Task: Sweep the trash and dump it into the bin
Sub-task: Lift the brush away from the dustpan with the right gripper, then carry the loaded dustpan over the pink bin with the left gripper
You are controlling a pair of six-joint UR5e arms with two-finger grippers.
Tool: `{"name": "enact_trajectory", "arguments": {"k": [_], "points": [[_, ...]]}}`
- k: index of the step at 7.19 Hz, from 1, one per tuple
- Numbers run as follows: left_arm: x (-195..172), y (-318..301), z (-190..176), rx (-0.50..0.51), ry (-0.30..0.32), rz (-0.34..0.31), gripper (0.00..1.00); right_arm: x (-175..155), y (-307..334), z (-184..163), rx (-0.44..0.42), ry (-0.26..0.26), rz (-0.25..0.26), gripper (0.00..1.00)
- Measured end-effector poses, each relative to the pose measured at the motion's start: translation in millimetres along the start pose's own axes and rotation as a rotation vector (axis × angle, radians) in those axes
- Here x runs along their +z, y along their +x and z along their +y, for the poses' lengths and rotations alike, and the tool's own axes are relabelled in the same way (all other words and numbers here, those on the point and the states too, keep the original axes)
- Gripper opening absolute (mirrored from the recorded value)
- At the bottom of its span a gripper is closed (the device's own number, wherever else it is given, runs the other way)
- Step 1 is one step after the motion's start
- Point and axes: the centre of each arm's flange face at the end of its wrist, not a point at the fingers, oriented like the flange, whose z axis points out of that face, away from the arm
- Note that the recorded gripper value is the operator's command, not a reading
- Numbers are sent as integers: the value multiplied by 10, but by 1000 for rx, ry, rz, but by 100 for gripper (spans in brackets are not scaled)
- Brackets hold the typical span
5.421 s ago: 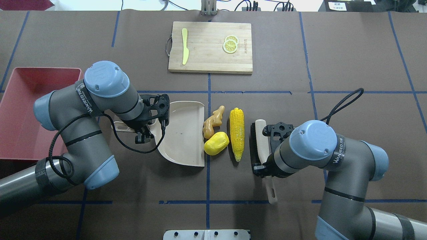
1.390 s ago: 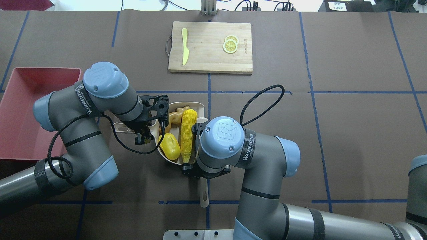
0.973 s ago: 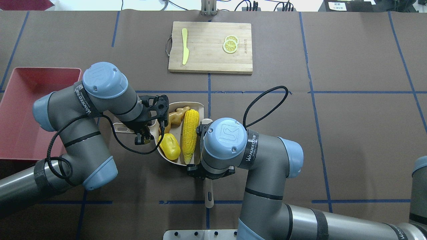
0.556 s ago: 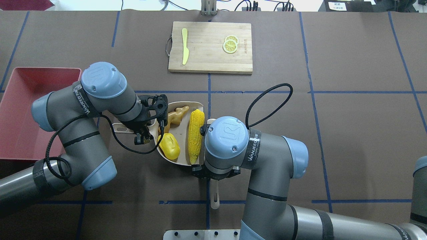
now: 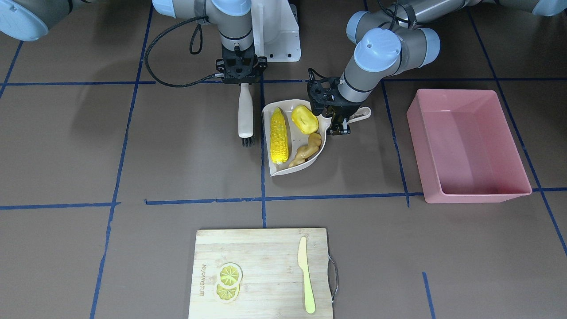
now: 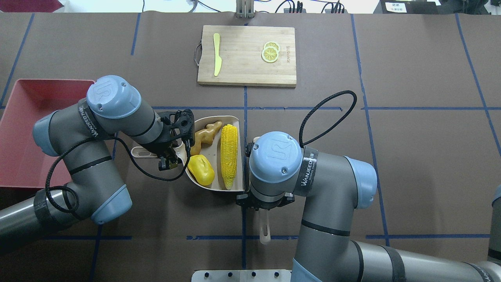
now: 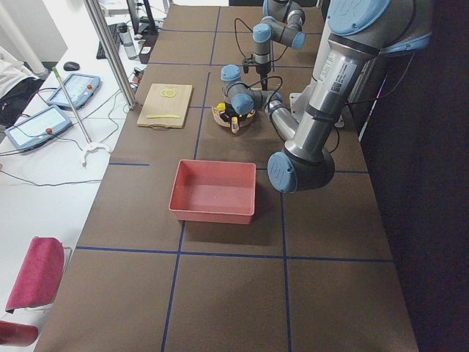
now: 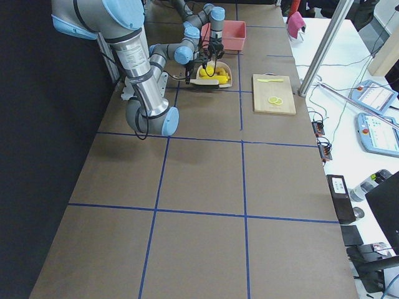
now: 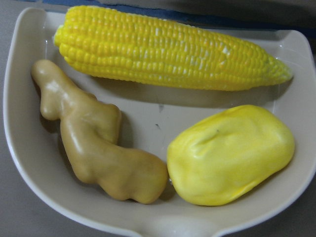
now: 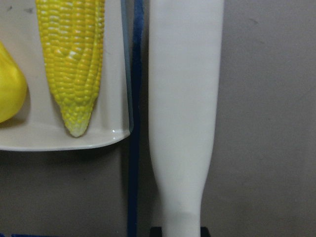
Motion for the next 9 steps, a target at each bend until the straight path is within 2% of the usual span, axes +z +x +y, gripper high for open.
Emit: {"name": "enact_trajectory", "arguments": {"k": [2,5,7,9], "points": [[-91,9,-3,-31,78,15,0,10,336,-105,-22,11,24,0],[-521,-255,135,-90,183,21,0,36,652,-182,-50,22,46,0],[-891,-552,378,-131,215,0,0,46,709,-202,-49,25,51,0],[-1252,-868,852,-192,230,-3,0,43,718,-212,-48,29,52,0]]}}
